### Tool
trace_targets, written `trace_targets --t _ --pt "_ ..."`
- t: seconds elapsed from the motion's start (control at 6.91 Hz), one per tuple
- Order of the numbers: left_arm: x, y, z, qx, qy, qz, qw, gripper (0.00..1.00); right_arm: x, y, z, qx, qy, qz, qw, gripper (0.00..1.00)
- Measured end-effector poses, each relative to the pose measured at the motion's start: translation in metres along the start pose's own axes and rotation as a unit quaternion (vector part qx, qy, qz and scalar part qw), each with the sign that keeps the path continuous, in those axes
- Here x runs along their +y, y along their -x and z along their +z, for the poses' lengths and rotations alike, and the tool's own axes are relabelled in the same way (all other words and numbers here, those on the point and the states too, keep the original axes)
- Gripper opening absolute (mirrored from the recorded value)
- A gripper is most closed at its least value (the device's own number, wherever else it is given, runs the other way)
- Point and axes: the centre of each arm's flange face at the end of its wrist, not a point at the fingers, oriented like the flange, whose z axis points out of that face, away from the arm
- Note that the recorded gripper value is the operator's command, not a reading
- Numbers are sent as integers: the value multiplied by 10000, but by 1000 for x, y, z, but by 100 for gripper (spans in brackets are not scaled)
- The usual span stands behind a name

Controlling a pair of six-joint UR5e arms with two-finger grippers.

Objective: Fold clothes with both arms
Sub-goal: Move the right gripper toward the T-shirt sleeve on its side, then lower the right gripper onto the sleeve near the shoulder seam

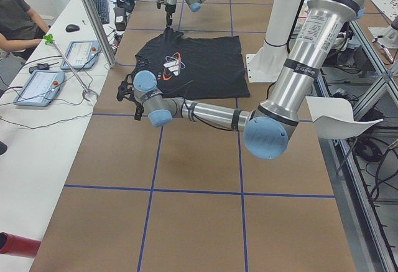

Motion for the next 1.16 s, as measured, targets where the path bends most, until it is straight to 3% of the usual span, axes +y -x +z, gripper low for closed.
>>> trace_targets --t 0.14,0.58,1.16 --pt "0 0 0 1 -1 3 10000 100 -1 1 0 -1 1 -2 10000 0" --pt "1 1 0 -3 3 -4 10000 100 -9 9 -5 -105 -14 -25 9999 0" --pt "2 3 -1 -13 4 -2 10000 100 -55 59 -60 -983 23 -99 9951 0"
